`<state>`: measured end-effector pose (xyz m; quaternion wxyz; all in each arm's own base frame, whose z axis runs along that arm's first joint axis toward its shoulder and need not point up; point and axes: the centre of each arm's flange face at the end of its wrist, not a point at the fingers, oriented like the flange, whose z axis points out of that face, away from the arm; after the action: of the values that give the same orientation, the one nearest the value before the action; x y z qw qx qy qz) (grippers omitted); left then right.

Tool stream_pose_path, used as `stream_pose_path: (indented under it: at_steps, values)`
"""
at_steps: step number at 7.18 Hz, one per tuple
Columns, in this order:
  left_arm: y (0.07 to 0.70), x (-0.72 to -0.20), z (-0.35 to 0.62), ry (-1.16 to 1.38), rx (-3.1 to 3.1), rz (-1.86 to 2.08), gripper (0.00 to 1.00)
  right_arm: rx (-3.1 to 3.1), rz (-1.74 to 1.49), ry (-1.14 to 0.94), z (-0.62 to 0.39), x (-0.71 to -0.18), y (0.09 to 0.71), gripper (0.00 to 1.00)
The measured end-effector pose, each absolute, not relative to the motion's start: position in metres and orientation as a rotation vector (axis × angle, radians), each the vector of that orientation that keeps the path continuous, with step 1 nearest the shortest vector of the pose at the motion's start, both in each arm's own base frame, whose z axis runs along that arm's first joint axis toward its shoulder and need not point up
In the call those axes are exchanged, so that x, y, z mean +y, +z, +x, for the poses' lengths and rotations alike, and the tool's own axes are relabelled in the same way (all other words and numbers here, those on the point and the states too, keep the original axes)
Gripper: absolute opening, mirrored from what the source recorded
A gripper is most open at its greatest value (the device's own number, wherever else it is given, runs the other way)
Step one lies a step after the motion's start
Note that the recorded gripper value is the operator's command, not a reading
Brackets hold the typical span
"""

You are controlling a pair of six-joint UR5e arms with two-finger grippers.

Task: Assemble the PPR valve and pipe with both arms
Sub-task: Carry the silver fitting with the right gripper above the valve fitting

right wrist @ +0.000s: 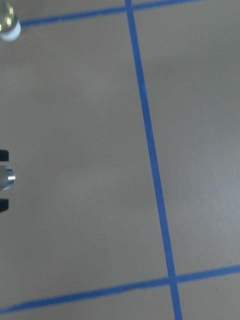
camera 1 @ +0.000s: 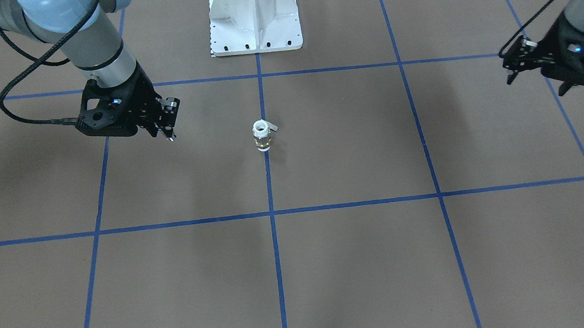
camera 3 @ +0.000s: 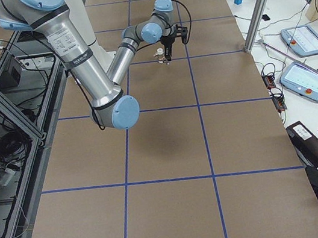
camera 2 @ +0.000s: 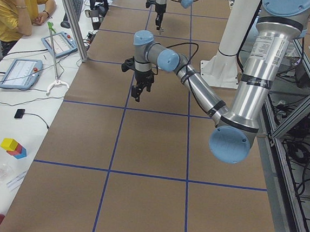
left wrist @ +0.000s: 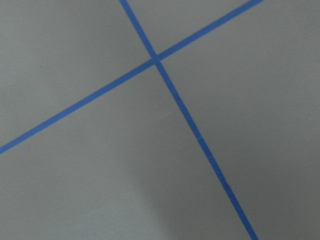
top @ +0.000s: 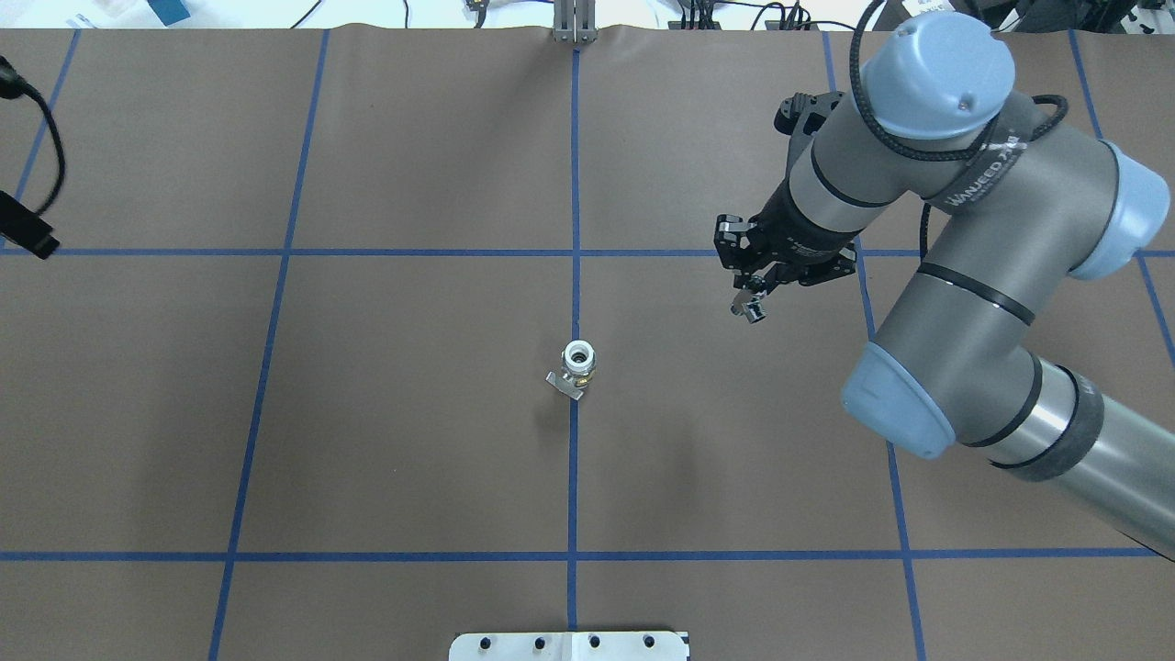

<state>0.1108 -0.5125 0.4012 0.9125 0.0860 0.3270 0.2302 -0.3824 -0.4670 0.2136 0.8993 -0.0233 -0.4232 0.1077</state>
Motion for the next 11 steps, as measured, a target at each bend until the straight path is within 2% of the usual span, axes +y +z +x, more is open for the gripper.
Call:
stream_pose_path:
  at_steps: [2, 5, 8, 11]
  values:
    - [0.470, -0.544, 0.020, 0.443, 0.676, 0.153, 1.00, -0.896, -0.078, 0.274, -0.404, -0.463, 0.186, 0.00]
    - [0.561, -0.522, -0.066, 0.311, 0.672, 0.152, 1.00, -0.849, -0.118, 0.331, -0.435, -0.457, 0.133, 0.00]
    - [0.582, -0.514, -0.074, 0.295, 0.671, 0.160, 1.00, -0.793, -0.132, 0.394, -0.501, -0.457, 0.081, 0.00]
    - [0.584, -0.514, -0.074, 0.295, 0.671, 0.158, 1.00, -0.731, -0.132, 0.394, -0.544, -0.458, 0.082, 0.00]
